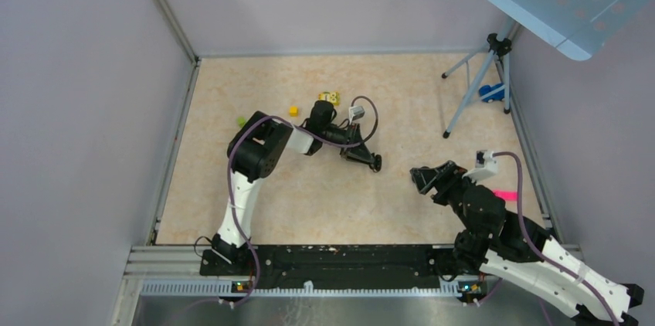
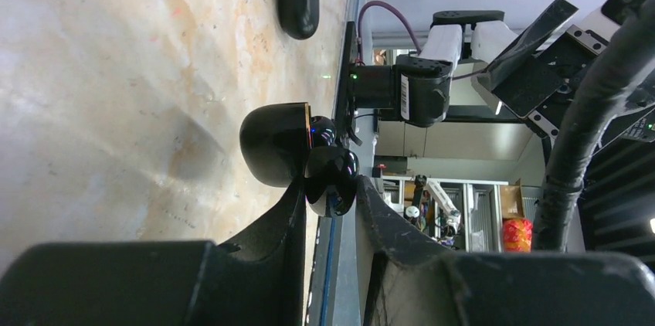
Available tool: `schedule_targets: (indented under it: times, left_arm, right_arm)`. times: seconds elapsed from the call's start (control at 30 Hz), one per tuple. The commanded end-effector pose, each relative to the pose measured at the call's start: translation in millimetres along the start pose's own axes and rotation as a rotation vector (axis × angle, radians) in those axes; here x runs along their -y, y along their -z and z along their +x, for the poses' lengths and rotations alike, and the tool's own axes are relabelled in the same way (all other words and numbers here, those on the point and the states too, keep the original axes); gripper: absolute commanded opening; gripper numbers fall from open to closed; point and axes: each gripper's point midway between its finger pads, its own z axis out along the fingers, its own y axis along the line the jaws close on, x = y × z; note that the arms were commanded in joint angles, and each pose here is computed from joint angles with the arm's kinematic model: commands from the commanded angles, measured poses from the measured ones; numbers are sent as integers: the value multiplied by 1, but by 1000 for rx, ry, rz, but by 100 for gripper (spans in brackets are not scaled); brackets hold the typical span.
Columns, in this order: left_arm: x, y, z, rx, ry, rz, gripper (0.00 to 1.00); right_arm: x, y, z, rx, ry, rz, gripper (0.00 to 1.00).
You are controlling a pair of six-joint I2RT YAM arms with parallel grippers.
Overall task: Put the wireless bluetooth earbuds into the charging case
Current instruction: Place the charging case with the earbuds at the center of the board, then close the charging case with the earbuds at the center of the board.
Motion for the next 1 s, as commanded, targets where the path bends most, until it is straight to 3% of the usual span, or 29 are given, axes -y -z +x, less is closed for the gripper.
schedule_targets:
  times: [0.0,0.53,0.7,0.97]
  left_arm:
    - [-12,2,7,-11,-26,1,0]
    - [-39,3,12,-8,12,-114,1]
    - [-34,4,10,-4,-7,-128,31]
    - [-28,7,8,26,-44,-197,60]
  right_arm:
    - [-5,0,0,-6,3,-18,73]
    - [-12,-3,3,-22,21,-31,73]
    - [-11,-3,5,-27,21,-28,73]
    - [-15,-9,9,-47,57,-14,73]
